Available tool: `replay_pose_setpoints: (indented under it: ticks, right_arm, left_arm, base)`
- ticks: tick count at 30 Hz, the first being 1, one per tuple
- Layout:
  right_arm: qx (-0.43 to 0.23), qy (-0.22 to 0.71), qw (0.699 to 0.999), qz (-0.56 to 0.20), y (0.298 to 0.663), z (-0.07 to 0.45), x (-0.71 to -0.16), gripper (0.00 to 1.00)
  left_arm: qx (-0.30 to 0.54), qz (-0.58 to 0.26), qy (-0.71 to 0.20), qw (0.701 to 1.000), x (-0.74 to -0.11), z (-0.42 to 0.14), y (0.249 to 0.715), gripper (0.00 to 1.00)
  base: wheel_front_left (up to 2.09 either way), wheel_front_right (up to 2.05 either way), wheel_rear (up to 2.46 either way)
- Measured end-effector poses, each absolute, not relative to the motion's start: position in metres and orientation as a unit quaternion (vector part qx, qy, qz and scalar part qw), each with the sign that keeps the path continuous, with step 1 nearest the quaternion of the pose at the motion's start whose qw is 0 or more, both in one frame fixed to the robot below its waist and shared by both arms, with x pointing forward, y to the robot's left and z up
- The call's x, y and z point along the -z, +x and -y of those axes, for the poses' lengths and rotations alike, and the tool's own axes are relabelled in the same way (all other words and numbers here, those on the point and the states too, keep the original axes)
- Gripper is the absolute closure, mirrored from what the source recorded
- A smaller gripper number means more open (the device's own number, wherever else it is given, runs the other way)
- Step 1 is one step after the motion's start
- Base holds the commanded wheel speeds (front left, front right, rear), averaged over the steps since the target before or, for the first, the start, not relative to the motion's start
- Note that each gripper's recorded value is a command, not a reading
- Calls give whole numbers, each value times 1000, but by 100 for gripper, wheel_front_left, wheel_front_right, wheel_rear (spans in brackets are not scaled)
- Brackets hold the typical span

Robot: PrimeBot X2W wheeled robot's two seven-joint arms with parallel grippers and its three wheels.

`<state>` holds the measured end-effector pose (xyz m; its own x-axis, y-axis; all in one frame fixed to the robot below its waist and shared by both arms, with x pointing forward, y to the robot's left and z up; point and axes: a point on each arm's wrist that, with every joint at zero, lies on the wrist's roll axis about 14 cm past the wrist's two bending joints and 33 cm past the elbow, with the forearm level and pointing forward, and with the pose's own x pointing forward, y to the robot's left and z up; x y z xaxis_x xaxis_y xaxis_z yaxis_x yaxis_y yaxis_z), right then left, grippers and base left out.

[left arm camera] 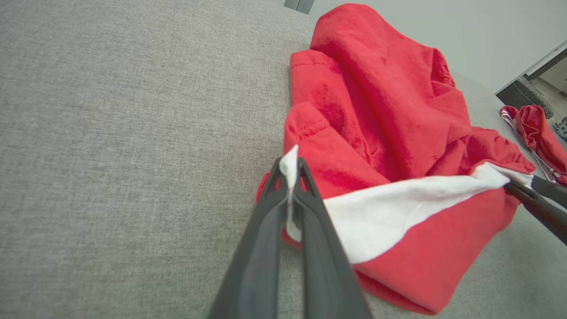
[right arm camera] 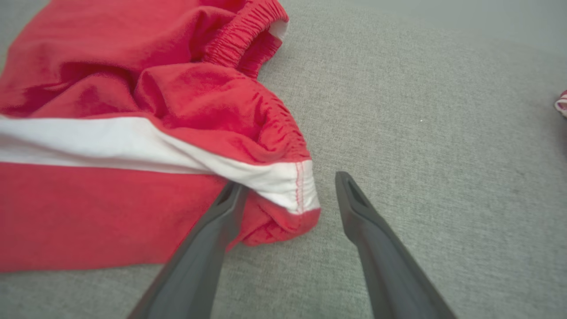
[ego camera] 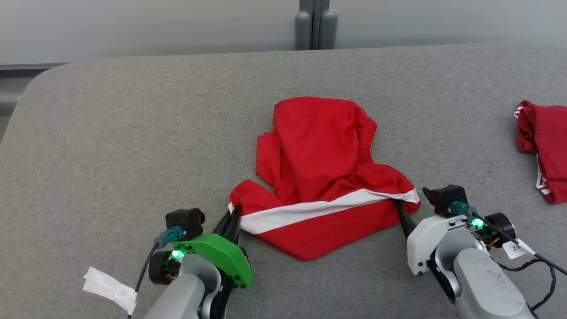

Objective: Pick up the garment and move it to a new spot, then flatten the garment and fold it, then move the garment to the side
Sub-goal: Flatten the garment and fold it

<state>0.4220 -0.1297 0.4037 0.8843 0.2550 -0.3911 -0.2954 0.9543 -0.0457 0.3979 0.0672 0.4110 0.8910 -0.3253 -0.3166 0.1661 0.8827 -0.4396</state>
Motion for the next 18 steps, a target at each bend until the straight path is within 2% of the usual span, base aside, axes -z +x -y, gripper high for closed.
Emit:
replay_pose_setpoints:
  ticks: [2, 5, 6, 7, 18]
  right_arm:
    - [-148, -57, 967, -198, 425, 129, -403, 54]
    - [-155, -57, 966, -201, 426, 126, -402, 75]
    - [-156, -56, 965, -202, 426, 126, -402, 91]
    - [-157, -56, 965, -203, 426, 127, -402, 100]
    - [-157, -44, 971, -174, 428, 128, -416, 100]
  left_arm:
    - [128, -193, -205, 951, -411, -68, 398, 100]
    - [127, -190, -205, 952, -413, -69, 398, 100]
    - [127, -190, -205, 952, -413, -69, 399, 100]
    - [127, -189, -205, 952, -413, -69, 399, 100]
    - [127, -158, -203, 958, -430, -71, 403, 100]
  base:
    - [0, 0, 0]
    - [0, 0, 0]
    - [0, 0, 0]
    - [0, 0, 0]
    - [0, 0, 0]
